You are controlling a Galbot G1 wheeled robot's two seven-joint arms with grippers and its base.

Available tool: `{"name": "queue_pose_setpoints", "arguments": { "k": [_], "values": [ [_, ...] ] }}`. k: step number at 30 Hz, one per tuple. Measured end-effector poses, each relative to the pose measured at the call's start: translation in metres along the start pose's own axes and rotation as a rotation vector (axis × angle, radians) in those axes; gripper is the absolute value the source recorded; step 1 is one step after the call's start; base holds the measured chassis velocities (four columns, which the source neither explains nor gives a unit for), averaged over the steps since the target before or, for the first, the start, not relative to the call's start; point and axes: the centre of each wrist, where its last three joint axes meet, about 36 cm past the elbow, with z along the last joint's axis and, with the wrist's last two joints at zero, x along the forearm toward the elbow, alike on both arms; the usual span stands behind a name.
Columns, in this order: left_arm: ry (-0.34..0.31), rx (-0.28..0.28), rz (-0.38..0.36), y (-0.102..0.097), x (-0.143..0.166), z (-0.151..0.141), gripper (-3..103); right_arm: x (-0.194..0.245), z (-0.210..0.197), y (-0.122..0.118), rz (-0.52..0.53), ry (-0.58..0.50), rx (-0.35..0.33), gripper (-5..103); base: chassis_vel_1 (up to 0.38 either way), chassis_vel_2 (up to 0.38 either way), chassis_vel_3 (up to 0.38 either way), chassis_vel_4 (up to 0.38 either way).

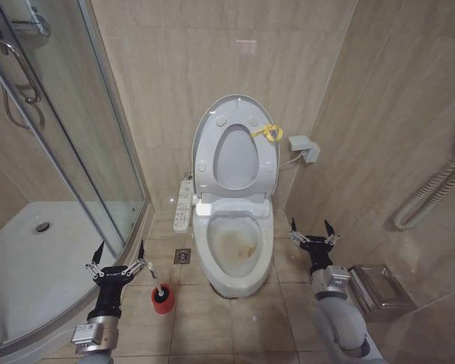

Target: Open the toilet lid, clean the toilet bowl with a toilet brush, close the toilet lid, and flush.

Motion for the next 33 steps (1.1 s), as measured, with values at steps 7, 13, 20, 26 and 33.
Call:
{"name": "queue_pose_setpoints", "arguments": {
  "k": [7, 13, 20, 26, 33],
  "values": [
    [-0.008, 0.005, 0.002, 0.0, -0.008, 0.004, 100, 0.0, 0.0, 0.0, 0.0, 0.0, 0.0, 100, 0.0, 0.0, 0.0, 0.0],
    [-0.005, 0.011, 0.005, -0.003, -0.012, 0.009, 100, 0.0, 0.0, 0.0, 0.0, 0.0, 0.0, 100, 0.0, 0.0, 0.0, 0.0],
    [-0.007, 0.016, 0.01, -0.006, -0.015, 0.009, 100, 0.0, 0.0, 0.0, 0.0, 0.0, 0.0, 100, 0.0, 0.0, 0.0, 0.0],
    [-0.006, 0.017, 0.011, -0.006, -0.015, 0.009, 100, 0.0, 0.0, 0.0, 0.0, 0.0, 0.0, 100, -0.02, 0.024, 0.027, -0.035],
    [-0.011, 0.017, 0.013, -0.005, -0.018, 0.01, 100, 0.0, 0.0, 0.0, 0.0, 0.0, 0.0, 100, -0.066, 0.091, 0.077, -0.059]
  ]
}}
